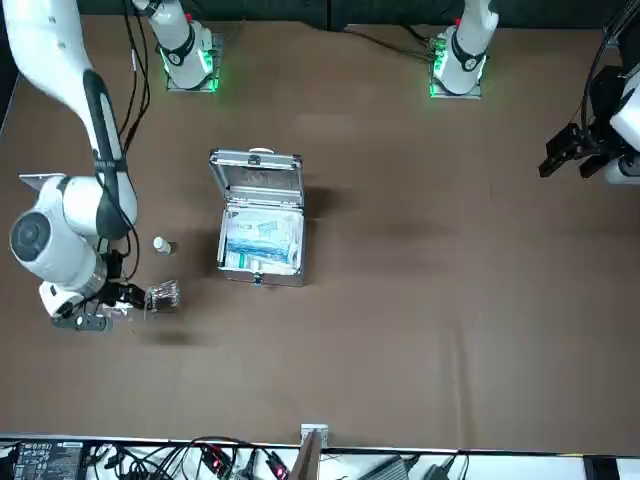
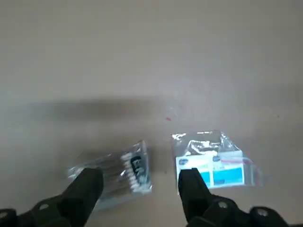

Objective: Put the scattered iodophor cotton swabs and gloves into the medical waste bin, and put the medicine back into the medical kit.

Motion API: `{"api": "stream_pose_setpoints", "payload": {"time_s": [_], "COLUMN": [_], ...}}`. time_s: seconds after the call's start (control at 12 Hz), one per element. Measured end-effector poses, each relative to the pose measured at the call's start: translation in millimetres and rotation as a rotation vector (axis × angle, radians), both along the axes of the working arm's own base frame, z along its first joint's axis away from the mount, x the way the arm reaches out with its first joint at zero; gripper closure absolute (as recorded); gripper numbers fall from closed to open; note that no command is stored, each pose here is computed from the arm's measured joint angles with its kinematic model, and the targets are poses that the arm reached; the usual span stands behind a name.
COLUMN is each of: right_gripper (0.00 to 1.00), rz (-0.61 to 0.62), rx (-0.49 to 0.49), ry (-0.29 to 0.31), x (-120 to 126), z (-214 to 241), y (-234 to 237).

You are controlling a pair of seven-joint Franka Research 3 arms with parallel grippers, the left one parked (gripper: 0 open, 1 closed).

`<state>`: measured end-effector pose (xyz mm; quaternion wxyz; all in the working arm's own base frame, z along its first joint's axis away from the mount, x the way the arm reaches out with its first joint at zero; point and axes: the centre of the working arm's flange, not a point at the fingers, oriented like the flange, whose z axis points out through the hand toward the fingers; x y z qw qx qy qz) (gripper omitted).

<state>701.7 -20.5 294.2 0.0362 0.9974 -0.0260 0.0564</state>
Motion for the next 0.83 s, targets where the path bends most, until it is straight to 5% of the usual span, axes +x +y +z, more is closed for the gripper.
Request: {"api": "stream_pose_setpoints", "payload": {"time_s": [0.08,0.17,0.42,0.83], "right_gripper": [0.02,0.19,0.33,0.37], "rz": [-0.01,-0.039,-0.067,-0.061], "rx": [-0.001,0.012,0.036,0.044], "ry": [0.007,0.014,0.008,0.004], "x": [4,11,16,17], "z": [-15,-38,-61,-87], "y": [-6,-18,-23,-14]}}
